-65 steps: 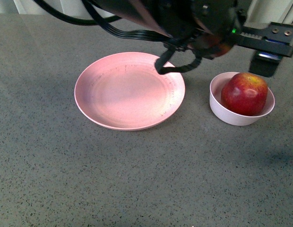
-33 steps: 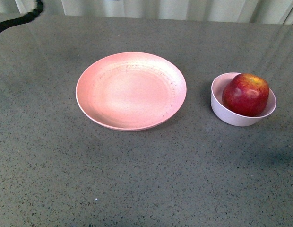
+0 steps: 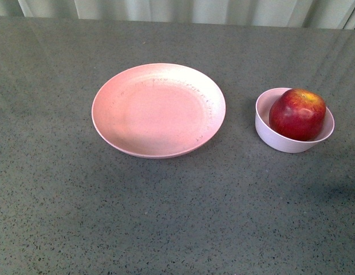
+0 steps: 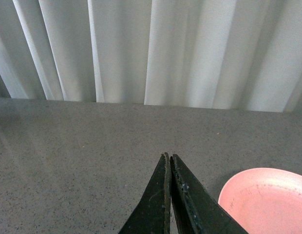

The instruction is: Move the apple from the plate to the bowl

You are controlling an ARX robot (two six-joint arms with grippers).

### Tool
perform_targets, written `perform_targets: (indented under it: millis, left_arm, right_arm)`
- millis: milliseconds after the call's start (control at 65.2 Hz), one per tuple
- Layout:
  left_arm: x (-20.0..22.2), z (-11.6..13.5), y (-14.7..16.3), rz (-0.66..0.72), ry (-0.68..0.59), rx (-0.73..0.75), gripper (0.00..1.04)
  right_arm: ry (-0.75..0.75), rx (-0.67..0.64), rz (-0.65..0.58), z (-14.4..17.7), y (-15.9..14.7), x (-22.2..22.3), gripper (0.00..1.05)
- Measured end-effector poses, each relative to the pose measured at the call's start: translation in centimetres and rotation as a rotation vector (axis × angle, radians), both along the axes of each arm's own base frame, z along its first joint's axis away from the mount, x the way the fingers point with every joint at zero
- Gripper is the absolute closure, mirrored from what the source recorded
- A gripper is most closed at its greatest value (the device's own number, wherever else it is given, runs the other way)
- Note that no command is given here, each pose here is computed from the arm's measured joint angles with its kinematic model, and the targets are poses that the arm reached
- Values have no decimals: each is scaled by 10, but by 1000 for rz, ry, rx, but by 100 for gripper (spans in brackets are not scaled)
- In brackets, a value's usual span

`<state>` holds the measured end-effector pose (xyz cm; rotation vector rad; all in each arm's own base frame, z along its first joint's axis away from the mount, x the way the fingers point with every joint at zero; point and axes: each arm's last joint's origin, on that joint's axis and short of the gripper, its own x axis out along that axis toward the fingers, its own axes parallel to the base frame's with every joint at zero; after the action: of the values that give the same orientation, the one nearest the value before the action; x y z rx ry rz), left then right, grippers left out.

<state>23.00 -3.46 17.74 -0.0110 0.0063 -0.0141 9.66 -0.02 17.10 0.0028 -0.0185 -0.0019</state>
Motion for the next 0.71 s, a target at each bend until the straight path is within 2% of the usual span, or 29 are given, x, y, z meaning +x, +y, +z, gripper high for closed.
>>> perform_targets:
  millis: [307, 706]
  left_arm:
    - [-43, -16, 19, 10, 12, 2, 103]
    - [-76, -14, 34, 10, 6, 3, 103]
  right_arm:
    - [0, 0, 0, 0, 0, 0, 9]
    - [0, 0, 0, 0, 0, 0, 9]
